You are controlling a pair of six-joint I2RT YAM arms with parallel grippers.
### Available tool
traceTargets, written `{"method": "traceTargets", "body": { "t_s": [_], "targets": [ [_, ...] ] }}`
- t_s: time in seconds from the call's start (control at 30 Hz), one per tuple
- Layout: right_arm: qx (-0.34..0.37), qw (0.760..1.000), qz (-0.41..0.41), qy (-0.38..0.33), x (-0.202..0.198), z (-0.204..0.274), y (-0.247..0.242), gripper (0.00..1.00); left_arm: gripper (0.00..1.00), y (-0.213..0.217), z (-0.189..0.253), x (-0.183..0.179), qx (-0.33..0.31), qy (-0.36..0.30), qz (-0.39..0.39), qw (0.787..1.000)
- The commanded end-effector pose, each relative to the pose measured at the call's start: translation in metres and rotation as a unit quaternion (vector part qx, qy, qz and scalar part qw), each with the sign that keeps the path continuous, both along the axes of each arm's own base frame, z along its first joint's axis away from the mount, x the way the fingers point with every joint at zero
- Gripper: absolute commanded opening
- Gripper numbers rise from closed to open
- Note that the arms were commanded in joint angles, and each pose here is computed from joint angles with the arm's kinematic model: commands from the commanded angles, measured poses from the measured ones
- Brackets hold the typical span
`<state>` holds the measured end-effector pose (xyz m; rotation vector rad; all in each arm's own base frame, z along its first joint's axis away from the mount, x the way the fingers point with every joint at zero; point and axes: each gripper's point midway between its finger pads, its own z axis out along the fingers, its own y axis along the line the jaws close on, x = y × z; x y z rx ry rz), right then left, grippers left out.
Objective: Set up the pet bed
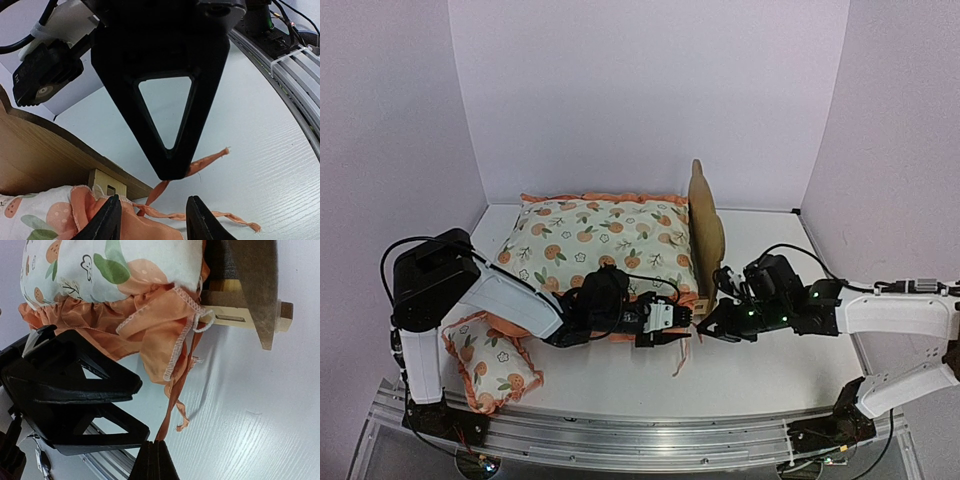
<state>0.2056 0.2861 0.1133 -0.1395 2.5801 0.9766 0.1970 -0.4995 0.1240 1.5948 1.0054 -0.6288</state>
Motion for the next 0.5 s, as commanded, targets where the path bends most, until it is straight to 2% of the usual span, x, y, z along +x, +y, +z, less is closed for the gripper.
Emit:
{"method": "traceTargets", "body": {
  "t_s": [0.0,0.13,0.23,0.33,0.4,0.47],
  "targets": [
    [0.021,1.000,0.013,-0.009,0.004,0.021,0.010,0.00,0.45,-0.018,0.022,0.003,-0.037,-0.028,-0.014,0.999],
    [0.024,1.000,0.017,-0.009,0.006,0.024,0.014,0.00,0.41,-0.025,0.016,0.005,-0.033,-0.017,-0.013,0.999],
    [0.025,0.999,0.020,-0.010,0.007,0.025,0.016,0.00,0.32,-0.028,0.013,0.007,-0.030,-0.014,-0.009,0.999],
    [0.027,0.999,0.021,-0.010,0.008,0.026,0.017,0.00,0.19,-0.027,0.012,0.009,-0.028,-0.011,-0.003,1.000],
    [0.026,0.999,0.023,-0.007,0.008,0.025,0.018,0.00,0.06,-0.027,0.014,0.011,-0.031,-0.011,0.004,0.999],
    [0.025,0.999,0.021,-0.006,0.009,0.024,0.017,0.00,0.00,-0.026,0.016,0.014,-0.035,-0.009,0.014,0.999]
  ]
}}
